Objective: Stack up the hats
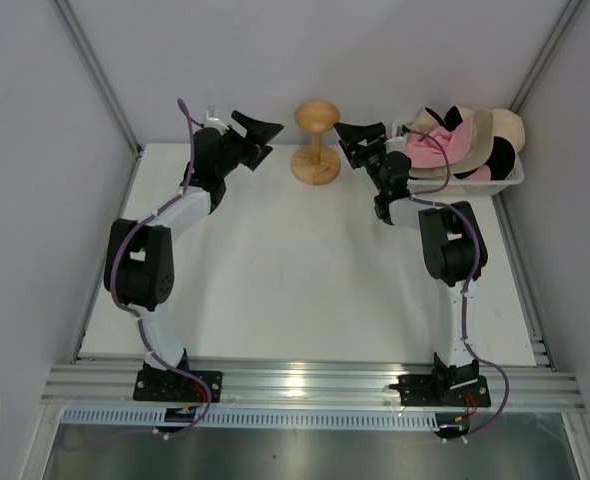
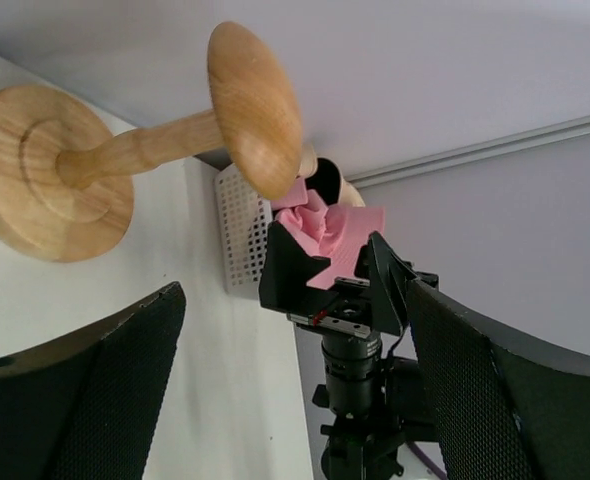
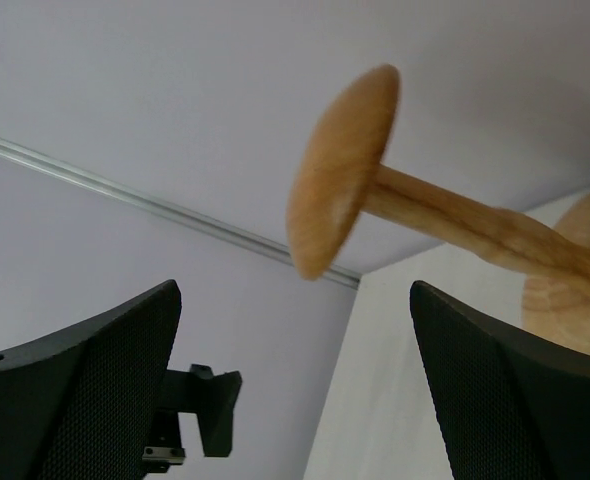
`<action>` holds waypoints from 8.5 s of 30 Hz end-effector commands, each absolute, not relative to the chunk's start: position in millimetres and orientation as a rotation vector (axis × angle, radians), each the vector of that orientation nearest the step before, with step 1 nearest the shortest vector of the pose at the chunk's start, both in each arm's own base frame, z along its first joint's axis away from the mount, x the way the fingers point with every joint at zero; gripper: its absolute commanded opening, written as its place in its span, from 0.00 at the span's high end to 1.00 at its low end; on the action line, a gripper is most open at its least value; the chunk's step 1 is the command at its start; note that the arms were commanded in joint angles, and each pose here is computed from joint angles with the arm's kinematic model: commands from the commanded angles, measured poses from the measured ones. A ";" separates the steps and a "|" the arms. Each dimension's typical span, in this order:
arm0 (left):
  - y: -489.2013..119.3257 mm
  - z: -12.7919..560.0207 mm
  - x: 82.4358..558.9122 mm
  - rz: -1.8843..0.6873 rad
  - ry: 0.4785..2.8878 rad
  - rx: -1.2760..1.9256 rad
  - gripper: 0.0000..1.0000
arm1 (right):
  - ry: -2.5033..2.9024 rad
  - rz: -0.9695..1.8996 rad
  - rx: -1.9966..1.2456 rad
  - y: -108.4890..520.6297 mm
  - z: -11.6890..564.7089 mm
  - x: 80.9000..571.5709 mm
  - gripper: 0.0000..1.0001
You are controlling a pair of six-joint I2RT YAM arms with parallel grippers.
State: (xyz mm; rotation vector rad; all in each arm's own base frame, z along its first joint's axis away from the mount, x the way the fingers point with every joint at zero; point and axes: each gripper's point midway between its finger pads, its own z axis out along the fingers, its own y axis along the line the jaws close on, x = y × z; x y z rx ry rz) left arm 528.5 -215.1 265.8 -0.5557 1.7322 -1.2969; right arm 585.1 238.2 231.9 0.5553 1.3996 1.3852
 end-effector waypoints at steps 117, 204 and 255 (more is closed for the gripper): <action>-276.5 237.7 236.3 -1.428 1.831 -0.211 0.90 | 2.002 1.363 0.266 319.3 238.6 266.2 0.85; -75.0 332.6 347.6 -0.433 1.964 -0.153 0.00 | 1.771 0.794 0.279 -0.5 358.8 593.1 1.00; -137.1 391.6 330.7 -0.706 1.520 0.352 0.99 | 1.455 1.861 -0.968 383.7 497.6 303.0 1.00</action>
